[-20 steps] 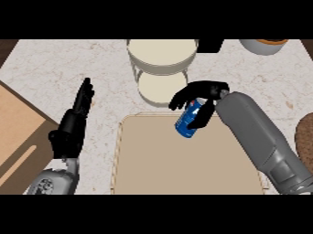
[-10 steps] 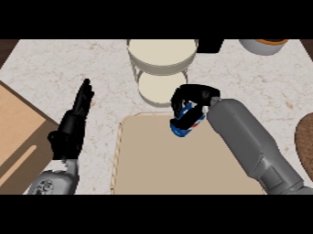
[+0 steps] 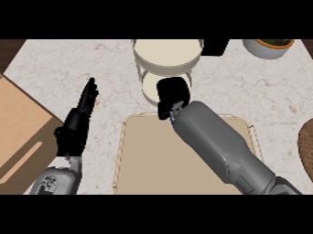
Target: Pick the can from the tray and place it in the tiered basket
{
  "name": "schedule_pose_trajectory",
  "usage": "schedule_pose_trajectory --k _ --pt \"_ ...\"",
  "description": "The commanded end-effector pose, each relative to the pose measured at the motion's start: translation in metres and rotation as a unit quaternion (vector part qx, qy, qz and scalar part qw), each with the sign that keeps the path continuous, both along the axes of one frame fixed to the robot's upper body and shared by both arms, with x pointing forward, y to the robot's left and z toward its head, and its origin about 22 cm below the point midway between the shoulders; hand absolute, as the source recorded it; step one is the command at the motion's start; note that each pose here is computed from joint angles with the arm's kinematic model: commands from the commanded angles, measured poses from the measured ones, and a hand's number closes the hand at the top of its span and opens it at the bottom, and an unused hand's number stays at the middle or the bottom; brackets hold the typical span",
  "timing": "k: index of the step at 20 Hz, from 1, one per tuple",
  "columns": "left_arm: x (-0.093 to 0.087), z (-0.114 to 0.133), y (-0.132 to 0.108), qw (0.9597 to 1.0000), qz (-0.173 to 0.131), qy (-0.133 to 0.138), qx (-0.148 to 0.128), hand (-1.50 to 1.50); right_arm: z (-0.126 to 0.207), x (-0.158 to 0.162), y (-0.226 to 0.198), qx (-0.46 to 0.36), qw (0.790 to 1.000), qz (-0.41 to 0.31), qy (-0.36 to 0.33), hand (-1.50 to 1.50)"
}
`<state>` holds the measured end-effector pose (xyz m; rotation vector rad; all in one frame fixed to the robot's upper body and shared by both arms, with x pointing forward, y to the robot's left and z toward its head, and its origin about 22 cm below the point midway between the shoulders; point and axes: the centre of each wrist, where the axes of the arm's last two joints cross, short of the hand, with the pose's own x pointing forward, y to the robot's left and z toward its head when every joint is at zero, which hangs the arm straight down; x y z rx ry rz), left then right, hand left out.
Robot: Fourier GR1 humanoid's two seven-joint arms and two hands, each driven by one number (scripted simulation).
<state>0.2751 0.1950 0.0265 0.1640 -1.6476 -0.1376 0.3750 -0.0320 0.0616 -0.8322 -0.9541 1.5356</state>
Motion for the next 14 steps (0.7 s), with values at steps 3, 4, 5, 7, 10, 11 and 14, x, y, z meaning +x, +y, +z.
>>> schedule_pose_trajectory --k 3,4,5,7,10,11,14 --pt "0.002 0.002 -0.010 0.9999 -0.008 -0.005 -0.005 0.00 0.026 -0.041 0.044 -0.043 0.987 -0.101 -0.115 1.50" --pt "0.000 -0.002 -0.007 0.9999 -0.013 0.007 -0.002 0.00 0.051 -0.041 0.057 -0.059 0.981 -0.107 -0.148 1.50" --pt "0.007 0.007 -0.011 0.9999 -0.004 -0.008 0.007 0.00 0.055 -0.054 0.062 -0.043 0.979 -0.115 -0.160 1.50" --pt "0.000 0.004 -0.003 1.0000 -0.001 -0.003 -0.003 0.00 0.090 -0.058 0.074 -0.037 0.972 -0.134 -0.188 1.50" --pt "-0.010 -0.005 0.001 0.9999 0.002 0.007 -0.008 0.00 0.132 -0.072 0.087 -0.016 0.964 -0.136 -0.229 1.50" --pt "0.006 0.001 -0.009 1.0000 -0.002 0.004 0.000 0.00 0.139 -0.079 0.093 -0.004 0.959 -0.142 -0.245 1.50" --pt "0.004 0.002 0.005 1.0000 0.006 -0.004 0.002 0.00 0.175 -0.094 0.098 0.016 0.956 -0.144 -0.255 1.50"
